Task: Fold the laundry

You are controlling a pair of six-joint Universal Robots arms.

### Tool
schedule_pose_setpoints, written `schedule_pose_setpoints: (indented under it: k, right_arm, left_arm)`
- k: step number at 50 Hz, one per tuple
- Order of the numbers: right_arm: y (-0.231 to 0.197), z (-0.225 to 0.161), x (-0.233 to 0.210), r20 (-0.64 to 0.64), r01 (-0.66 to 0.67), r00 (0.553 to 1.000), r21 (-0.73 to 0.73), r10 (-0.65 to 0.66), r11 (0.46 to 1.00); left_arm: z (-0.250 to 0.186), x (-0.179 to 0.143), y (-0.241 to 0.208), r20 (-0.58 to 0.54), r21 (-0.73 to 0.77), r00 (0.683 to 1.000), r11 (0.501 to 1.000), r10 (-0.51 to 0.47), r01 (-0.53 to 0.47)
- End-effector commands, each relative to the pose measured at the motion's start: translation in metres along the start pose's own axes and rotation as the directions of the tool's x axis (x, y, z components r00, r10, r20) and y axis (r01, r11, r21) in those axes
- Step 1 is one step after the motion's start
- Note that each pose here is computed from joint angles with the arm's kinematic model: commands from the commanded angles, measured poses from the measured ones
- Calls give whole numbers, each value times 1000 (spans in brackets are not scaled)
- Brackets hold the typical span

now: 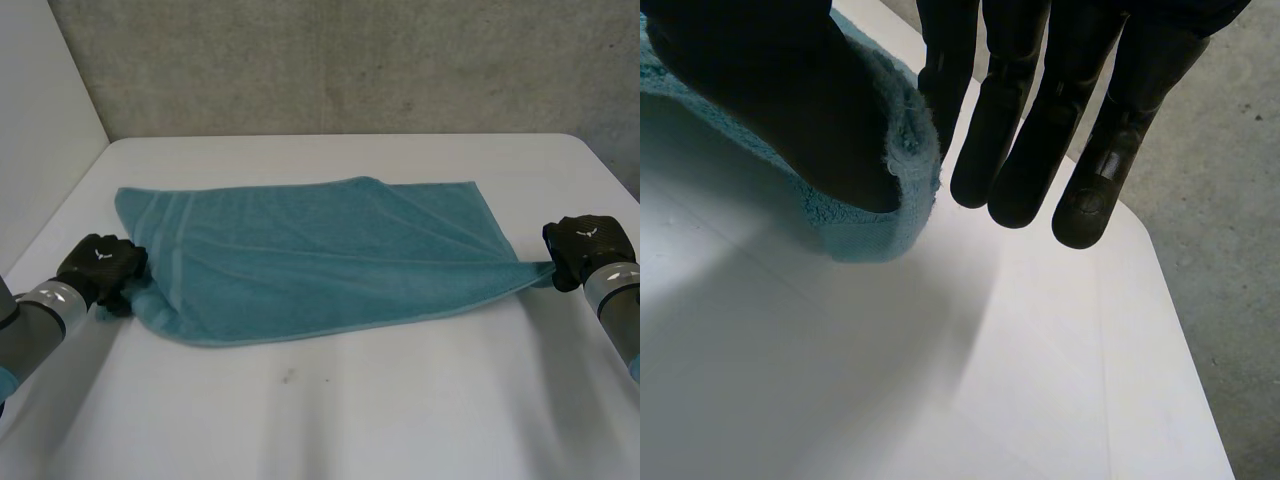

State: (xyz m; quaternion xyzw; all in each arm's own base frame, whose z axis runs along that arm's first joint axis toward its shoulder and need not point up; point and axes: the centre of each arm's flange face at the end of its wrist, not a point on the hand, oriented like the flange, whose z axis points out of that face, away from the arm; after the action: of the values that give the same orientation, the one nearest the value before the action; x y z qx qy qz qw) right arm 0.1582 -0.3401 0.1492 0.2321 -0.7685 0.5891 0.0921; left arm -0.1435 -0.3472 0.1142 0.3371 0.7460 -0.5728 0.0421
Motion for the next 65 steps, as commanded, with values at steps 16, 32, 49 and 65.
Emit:
schedule_pose_setpoints:
  k: [16, 32, 49, 65]
  right_arm:
    - [-1, -1, 1, 4, 9, 1000, -4, -9, 1000]
    - [-12, -91, 1, 314, 448, 876, -247, -366, 859]
    - [-23, -33, 10, 164, 445, 892, -152, -422, 882]
    - [-51, 73, -8, -42, 310, 950, 38, -309, 950]
  left_arm:
    - [-29, -15, -29, 106, 25, 994, 1000, -3, 1]
    - [-114, -16, -27, 121, -231, 992, 973, 25, 4]
    - [-71, -10, -45, 53, -98, 986, 984, 156, -150]
    - [49, -38, -66, 229, 44, 960, 983, 165, -179]
